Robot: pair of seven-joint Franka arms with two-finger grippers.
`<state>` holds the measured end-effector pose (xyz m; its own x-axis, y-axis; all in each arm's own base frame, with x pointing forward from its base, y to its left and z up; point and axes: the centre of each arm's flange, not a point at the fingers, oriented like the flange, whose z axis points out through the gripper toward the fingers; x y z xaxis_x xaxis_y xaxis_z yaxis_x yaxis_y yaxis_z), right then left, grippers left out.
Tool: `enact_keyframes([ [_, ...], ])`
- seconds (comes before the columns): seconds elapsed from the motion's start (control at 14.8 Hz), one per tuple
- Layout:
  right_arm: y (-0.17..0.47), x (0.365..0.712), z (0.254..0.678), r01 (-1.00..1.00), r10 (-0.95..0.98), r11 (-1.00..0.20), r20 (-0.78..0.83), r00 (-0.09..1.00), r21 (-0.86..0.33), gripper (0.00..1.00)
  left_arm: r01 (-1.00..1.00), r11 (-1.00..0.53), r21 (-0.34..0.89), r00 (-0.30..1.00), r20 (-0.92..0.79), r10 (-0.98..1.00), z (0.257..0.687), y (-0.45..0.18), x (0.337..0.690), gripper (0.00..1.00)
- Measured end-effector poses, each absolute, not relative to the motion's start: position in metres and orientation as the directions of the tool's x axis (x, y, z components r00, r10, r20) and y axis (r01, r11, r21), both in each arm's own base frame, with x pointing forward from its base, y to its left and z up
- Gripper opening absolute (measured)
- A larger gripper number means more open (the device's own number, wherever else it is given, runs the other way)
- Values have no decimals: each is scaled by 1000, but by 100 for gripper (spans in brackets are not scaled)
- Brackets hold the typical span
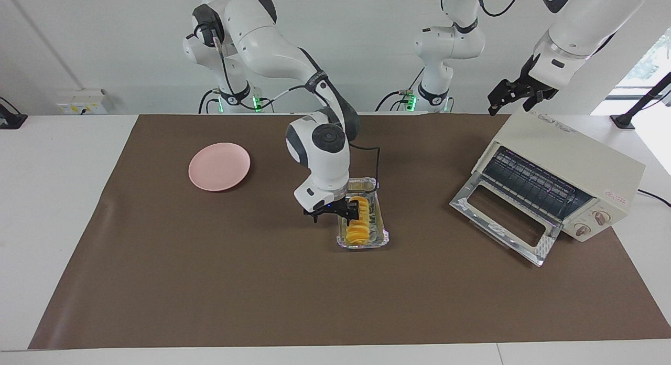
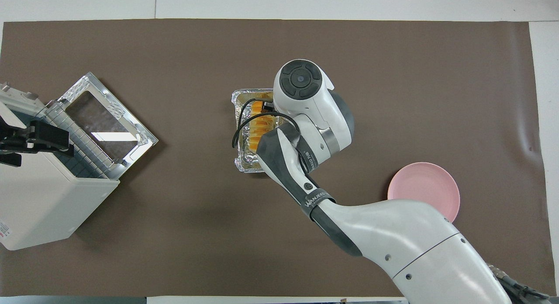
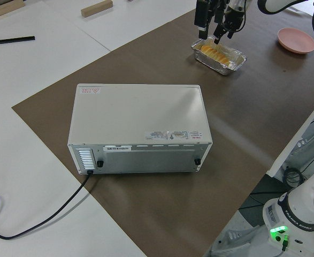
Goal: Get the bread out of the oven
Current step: 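Grasp the foil tray with the right gripper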
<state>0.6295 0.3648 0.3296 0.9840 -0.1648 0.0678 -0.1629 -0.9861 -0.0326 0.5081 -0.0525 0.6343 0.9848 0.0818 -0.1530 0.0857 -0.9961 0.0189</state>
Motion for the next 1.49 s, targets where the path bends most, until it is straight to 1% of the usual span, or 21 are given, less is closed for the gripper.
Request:
enact_keyframes([
  [0.14,371,628,321,-153,-155,-988,71,985,-35,98,70,-997,24,988,-137,66,635,-52,509,100],
  [0.2,376,626,316,-145,-148,-989,75,986,-38,94,62,-998,24,989,-138,58,635,-53,509,100],
  [0.27,380,625,311,-139,-141,-990,77,987,-37,94,57,-998,24,989,-142,53,633,-53,509,100],
  [0.34,382,624,309,-135,-138,-990,79,987,-36,89,53,-998,23,988,-145,49,631,-53,510,100],
  [0.41,382,624,309,-135,-137,-990,80,987,-37,75,50,-998,23,988,-150,46,629,-54,509,100],
  [0.54,380,626,311,-137,-140,-990,83,987,-39,53,46,-999,21,986,-163,42,624,-54,509,100],
  [0.61,380,627,312,-138,-141,-990,84,986,-38,41,44,-999,21,985,-167,40,622,-54,508,100],
  [0.88,380,627,312,-138,-141,-990,85,986,-39,2,43,-999,21,985,-168,39,621,-54,508,100],
  [1.28,374,629,313,-144,-146,-989,73,987,-29,2,61,-998,21,984,-166,57,622,-44,508,100],
  [1.35,368,632,316,-144,-145,-989,63,987,-20,2,61,-998,21,984,-166,57,622,-45,508,100],
  [1.49,348,646,335,-151,-151,-988,30,988,-24,2,61,-998,21,985,-166,57,622,-45,508,100],
])
